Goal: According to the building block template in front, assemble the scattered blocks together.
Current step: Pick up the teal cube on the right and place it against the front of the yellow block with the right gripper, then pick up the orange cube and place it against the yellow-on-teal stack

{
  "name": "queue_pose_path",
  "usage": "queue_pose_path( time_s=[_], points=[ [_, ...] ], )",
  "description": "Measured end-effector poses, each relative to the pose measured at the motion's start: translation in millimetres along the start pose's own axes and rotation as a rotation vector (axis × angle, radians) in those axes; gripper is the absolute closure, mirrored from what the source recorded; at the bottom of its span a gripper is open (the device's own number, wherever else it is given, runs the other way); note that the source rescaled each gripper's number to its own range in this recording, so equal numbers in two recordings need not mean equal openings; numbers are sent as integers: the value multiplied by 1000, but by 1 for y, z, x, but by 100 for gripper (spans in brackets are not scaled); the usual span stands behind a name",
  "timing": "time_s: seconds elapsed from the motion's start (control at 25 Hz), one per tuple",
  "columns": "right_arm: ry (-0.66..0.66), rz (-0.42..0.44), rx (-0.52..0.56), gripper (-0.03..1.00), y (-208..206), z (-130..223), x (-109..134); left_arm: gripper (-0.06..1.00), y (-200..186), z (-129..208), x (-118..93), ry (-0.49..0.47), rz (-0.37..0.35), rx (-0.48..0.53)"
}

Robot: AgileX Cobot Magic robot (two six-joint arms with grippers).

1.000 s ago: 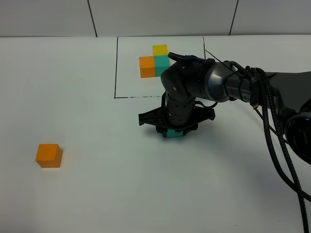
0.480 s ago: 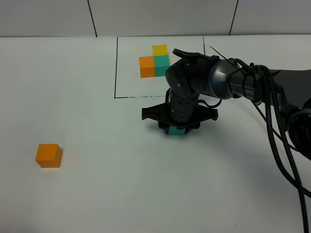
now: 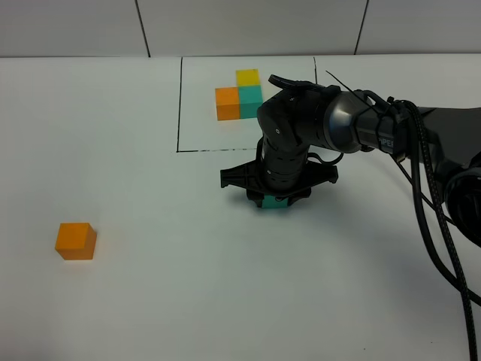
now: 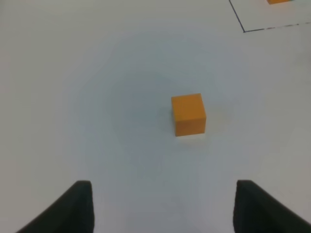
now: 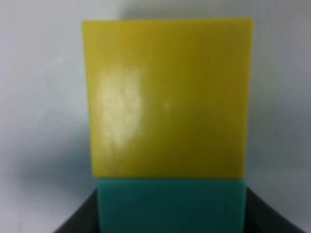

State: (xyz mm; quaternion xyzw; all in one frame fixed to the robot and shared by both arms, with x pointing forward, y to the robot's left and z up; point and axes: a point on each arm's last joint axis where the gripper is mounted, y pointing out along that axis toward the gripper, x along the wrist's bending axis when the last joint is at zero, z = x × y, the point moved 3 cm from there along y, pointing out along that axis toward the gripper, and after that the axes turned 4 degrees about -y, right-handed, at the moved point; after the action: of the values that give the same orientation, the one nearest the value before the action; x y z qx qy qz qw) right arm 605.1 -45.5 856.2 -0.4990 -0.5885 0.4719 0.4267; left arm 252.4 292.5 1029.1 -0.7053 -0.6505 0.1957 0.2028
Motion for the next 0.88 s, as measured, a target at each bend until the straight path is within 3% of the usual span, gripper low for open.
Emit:
queue_pose_path(
  time_s=[0.24, 0.32, 0.44, 0.52, 0.6, 0.72, 0.88],
  points=[
    [-3, -5, -5, 92, -3, -1, 0, 55, 0, 0, 0, 0, 0, 0],
    [1, -8, -10, 75, -4, -2, -1, 55, 0, 0, 0, 0, 0, 0],
    [1, -8, -17, 26, -8, -3, -4, 55, 0, 0, 0, 0, 0, 0],
    [-21, -15, -32, 8, -15, -5, -3, 55, 0, 0, 0, 0, 0, 0],
    [-40, -23, -50, 0, -28, -5, -4, 55, 0, 0, 0, 0, 0, 0],
    [-68, -32, -70, -2, -50, 0, -16, 55, 0, 0, 0, 0, 0, 0],
    [-59, -32, -106, -3, -77, 5, -68, 55, 0, 0, 0, 0, 0, 0]
  ],
)
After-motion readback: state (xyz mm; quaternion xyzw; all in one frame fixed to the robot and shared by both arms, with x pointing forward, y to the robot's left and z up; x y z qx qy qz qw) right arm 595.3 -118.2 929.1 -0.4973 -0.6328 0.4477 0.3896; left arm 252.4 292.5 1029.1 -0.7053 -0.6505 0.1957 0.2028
